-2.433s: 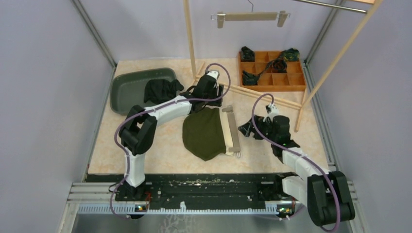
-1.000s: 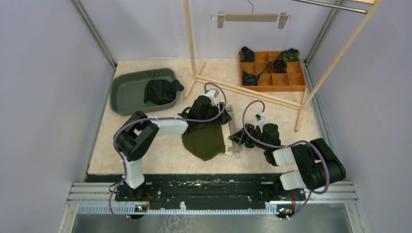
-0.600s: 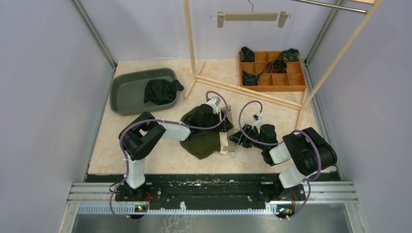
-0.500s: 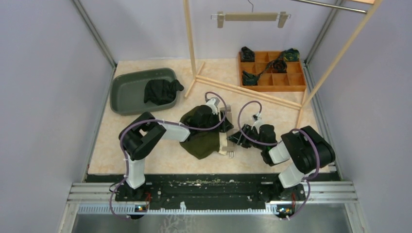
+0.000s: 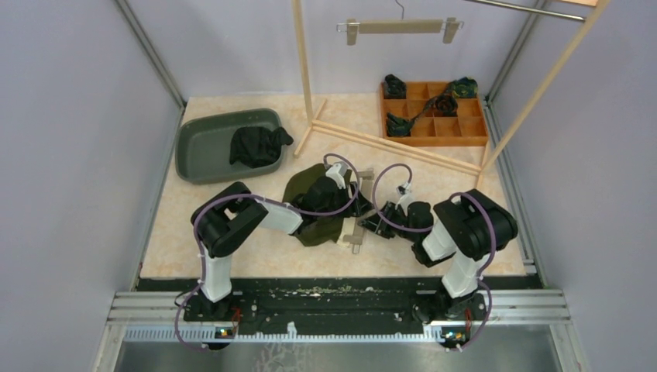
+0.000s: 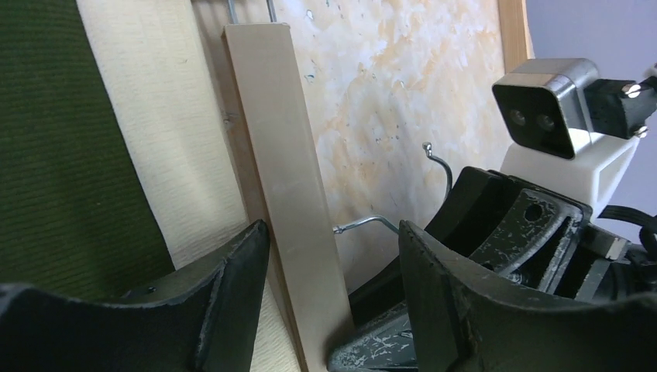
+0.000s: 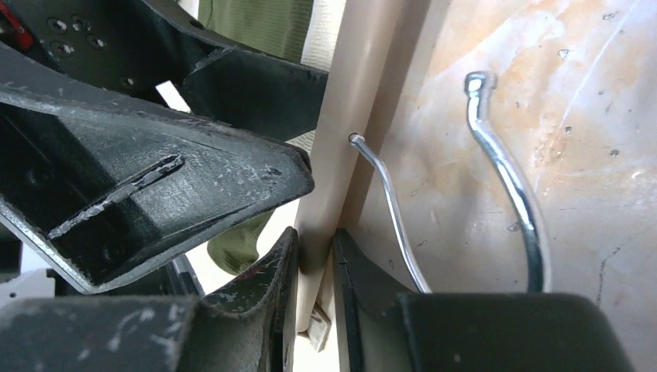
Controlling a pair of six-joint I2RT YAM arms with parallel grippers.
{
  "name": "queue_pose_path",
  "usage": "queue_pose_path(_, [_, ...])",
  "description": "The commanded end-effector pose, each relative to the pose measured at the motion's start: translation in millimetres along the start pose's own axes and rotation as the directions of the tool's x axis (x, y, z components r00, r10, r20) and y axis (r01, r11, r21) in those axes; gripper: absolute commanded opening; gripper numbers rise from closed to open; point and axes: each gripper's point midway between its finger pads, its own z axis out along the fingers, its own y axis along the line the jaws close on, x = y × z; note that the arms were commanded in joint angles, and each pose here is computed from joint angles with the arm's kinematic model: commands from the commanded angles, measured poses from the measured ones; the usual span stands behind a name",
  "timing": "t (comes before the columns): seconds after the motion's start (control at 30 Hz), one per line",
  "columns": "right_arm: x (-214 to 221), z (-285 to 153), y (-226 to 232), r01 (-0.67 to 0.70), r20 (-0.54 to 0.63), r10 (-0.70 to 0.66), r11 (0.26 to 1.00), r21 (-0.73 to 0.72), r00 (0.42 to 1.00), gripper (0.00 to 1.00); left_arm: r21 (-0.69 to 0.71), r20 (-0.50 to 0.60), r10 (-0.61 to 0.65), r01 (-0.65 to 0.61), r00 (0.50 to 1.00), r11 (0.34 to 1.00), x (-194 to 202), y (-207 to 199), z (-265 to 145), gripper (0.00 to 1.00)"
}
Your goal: Clip the underwear to the hanger
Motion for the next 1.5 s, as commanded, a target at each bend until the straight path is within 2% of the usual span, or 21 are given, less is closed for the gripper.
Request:
queue_pose_path(0.0, [-10.4, 6.7, 13.0, 0.016, 0.058, -0.013, 0.998, -0.058, 0.998, 0.16, 0.071, 0.031, -0.048, 0.046, 0.998, 0.996, -2.3, -19.7, -2.4, 0.67])
queue_pose_path(0.17, [-18.9, 2.6, 27.0, 0.023, 0.104, -0.011, 0.993, -0.115, 0.995, 0.11, 0.082, 0.064, -0.063, 0.058, 0.996, 0.995, -10.8, -24.4, -10.1, 0.67])
queue_pose_path(0.33, [-28.8, 1.5, 35.1, 0.07, 0.114, -0.058, 0.993, -0.1, 0.992, 0.11, 0.11, 0.097, -0.094, 0.083, 0.991, 0.99, -23.6, -37.0, -19.5, 0.67])
queue_pose_path(0.57, [-50.1, -1.5, 49.9, 0.175, 0.13, -0.168, 0.983, -0.05, 0.977, 0.28, 0.183, 0.133, -0.186, 0.161, 0.973, 0.97, -37.9, -54.5, -26.8, 0.67])
queue_pose_path(0.7, [-50.9, -1.7, 48.2, 0.19, 0.11, -0.187, 0.981, -0.022, 0.976, 0.3, 0.248, 0.141, -0.24, 0.2, 0.961, 0.948, -46.0, -69.0, -31.6, 0.66])
queue_pose_path(0.83, [-51.9, -3.9, 48.2, 0.187, 0.125, -0.184, 0.982, -0.018, 0.975, 0.29, 0.311, 0.151, -0.278, 0.222, 0.949, 0.924, -55.6, -83.6, -37.9, 0.66])
queue_pose_path(0.97, [-58.5, -7.7, 50.0, 0.2, 0.145, -0.199, 0.98, 0.006, 0.969, 0.2, 0.339, 0.157, -0.292, 0.226, 0.943, 0.913, -59.7, -89.1, -42.4, 0.66])
queue_pose_path(1.1, [-72.7, -16.7, 49.6, 0.255, 0.153, -0.268, 0.962, 0.097, 0.951, 0.13, 0.294, 0.25, -0.264, 0.186, 0.932, 0.937, -81.4, -84.0, -51.8, 0.66])
queue_pose_path(1.23, [-96.1, -34.3, 57.2, 0.315, 0.17, -0.351, 0.926, 0.207, 0.921, 0.06, 0.134, 0.299, -0.192, 0.158, 0.935, 0.978, -111.1, -68.2, -63.6, 0.68])
queue_pose_path(1.33, [-115.4, -48.9, 65.0, 0.363, 0.161, -0.42, 0.885, 0.293, 0.893, 0.0, 0.025, 0.359, -0.112, 0.111, 0.926, 0.994, -140.6, -63.8, -85.8, 0.68])
queue_pose_path(1.47, [-155.1, -75.8, 93.6, 0.418, 0.154, -0.51, 0.815, 0.401, 0.846, 0.0, -0.033, 0.45, -0.012, 0.03, 0.893, 0.999, -175.4, -77.0, -128.9, 0.69])
